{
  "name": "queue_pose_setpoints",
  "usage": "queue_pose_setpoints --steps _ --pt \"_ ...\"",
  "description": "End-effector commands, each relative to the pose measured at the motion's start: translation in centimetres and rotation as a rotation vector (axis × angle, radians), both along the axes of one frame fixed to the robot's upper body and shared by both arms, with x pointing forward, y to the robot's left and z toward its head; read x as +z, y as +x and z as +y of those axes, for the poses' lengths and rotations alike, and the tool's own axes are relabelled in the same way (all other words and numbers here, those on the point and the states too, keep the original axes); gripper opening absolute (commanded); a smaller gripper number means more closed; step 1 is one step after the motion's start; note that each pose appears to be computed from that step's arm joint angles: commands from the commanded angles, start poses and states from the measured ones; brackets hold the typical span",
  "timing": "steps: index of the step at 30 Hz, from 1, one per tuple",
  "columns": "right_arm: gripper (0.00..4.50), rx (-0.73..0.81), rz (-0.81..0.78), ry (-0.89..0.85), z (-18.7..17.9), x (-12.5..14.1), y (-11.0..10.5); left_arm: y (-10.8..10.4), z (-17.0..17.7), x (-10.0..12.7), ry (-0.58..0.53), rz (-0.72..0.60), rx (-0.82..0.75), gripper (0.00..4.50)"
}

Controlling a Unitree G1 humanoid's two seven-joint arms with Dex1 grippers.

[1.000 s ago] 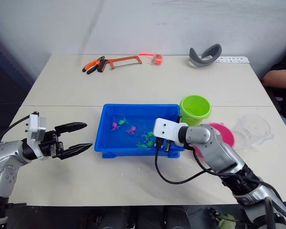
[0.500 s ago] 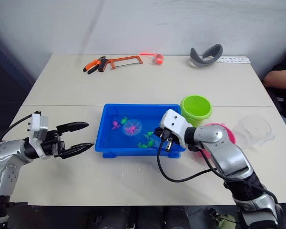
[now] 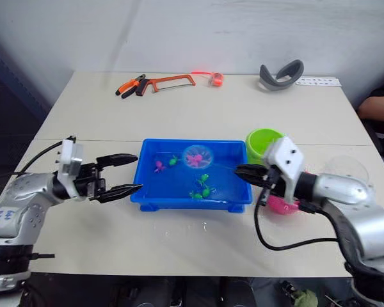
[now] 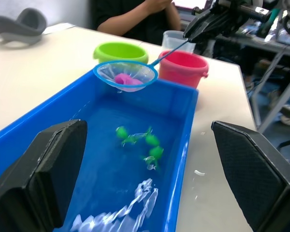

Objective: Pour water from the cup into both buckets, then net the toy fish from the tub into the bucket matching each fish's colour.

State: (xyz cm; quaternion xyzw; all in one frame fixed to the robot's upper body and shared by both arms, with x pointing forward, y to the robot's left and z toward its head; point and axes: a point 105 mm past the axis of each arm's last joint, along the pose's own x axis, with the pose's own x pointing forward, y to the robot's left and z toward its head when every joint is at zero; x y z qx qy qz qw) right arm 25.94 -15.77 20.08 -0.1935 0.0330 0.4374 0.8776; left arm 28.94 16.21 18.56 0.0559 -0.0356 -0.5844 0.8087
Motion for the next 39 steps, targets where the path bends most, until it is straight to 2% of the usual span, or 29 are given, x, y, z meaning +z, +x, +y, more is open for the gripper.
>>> queue_pose_setpoints --steps 1,7,14,21,27,32,37,39 --pt "0.0 -0.043 -0.121 -0.027 -1.0 1.8 -1.8 0.1 -1.5 0.7 -0.032 -0.011 -0.09 4.48" --pt "0.0 -0.191 -0.216 -0.115 -4.1 2.8 -4.9 0.7 -4.3 0.8 -0.082 -0.002 -0.239 4.48" --pt "0.0 -0.414 -0.214 -0.205 -8.9 2.9 -8.4 0.7 -7.3 0.9 -0.118 0.008 -0.388 4.48" --pt "0.0 -0.551 -0.21 -0.395 -13.2 0.7 -11.3 0.7 -9.7 1.1 -0.132 0.013 -0.438 4.48" --pt "0.0 -0.58 -0.347 -0.603 -15.1 -0.7 -11.0 0.1 -10.7 0.9 -0.124 0.005 -0.431 4.48" --pt "0.0 -0.492 -0.481 -0.844 -15.2 -1.6 -9.9 -0.7 -11.1 0.6 -0.124 0.0 -0.42 4.48" --pt "0.0 -0.339 -0.707 -1.258 -15.8 -1.7 -9.3 -0.7 -11.2 0.5 -0.126 -0.002 -0.404 4.48" --pt "0.0 -0.297 -0.815 -1.345 -15.5 -1.5 -9.2 -0.7 -11.3 0.5 -0.132 0.0 -0.402 4.48"
